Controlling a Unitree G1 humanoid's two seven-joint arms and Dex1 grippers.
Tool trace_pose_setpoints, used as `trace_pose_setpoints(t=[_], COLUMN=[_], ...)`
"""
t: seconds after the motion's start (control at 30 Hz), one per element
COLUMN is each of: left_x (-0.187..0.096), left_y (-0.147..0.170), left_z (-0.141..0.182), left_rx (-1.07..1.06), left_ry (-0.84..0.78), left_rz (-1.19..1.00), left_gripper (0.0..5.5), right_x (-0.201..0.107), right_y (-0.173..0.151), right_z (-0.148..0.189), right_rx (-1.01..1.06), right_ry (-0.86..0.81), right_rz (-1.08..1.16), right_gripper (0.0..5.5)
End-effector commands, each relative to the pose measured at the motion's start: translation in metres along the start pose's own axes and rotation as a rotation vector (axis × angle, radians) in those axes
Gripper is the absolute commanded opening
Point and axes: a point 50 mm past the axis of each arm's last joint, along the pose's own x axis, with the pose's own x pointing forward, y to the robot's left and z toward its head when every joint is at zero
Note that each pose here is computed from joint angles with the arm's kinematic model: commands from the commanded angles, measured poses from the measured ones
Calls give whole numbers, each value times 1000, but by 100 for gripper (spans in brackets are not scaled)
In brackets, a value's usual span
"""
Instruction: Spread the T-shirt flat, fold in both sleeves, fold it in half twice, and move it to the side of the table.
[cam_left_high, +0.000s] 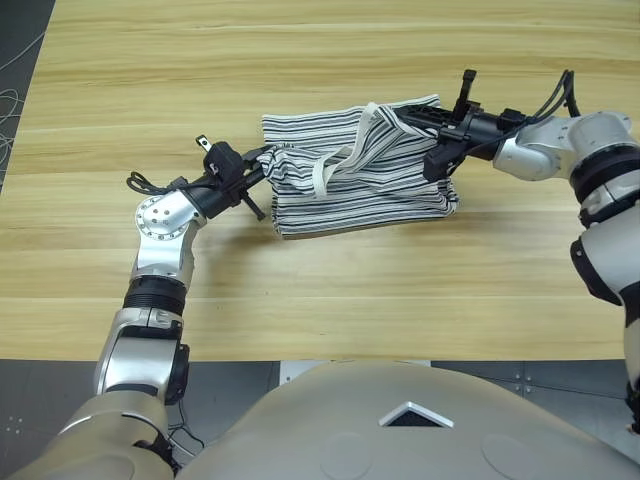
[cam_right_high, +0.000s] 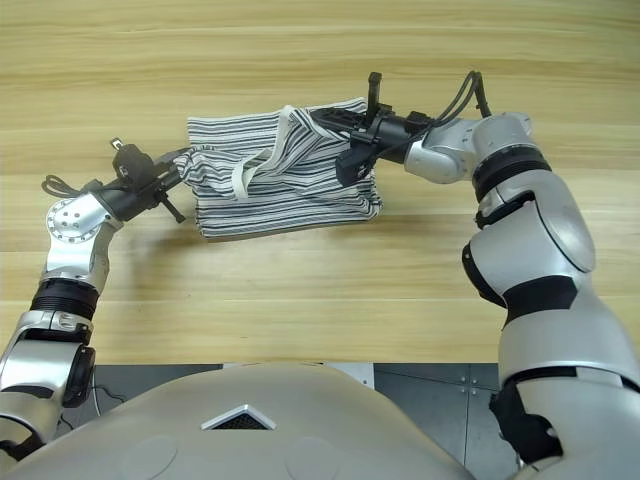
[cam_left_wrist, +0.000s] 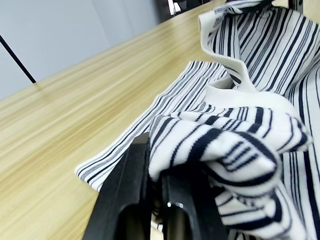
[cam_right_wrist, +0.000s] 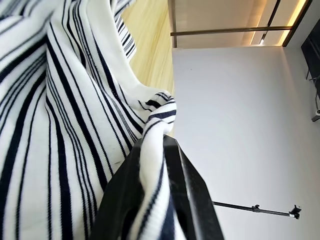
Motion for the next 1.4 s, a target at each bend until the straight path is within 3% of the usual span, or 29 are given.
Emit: trace_pose_setpoints(t=[0.03, 0.5, 1.0, 1.4], left_x=[3, 40, 35, 37], left_y=[7, 5, 20, 23], left_z=[2, -6, -20, -21], left_rx=[28, -31, -220, -253], left_ry=[2, 96, 231, 222], left_rz=[43, 154, 291, 353], left_gripper=[10, 10, 277, 281], right_x=[1, 6, 17, -2], right_y=[-1, 19, 26, 0], right_z=[-7, -14, -24, -55], right_rx=[-35, 117, 518, 633], right_ry=[49, 253, 505, 757], right_rz=[36, 123, 101, -193], right_gripper=[10, 10, 295, 507])
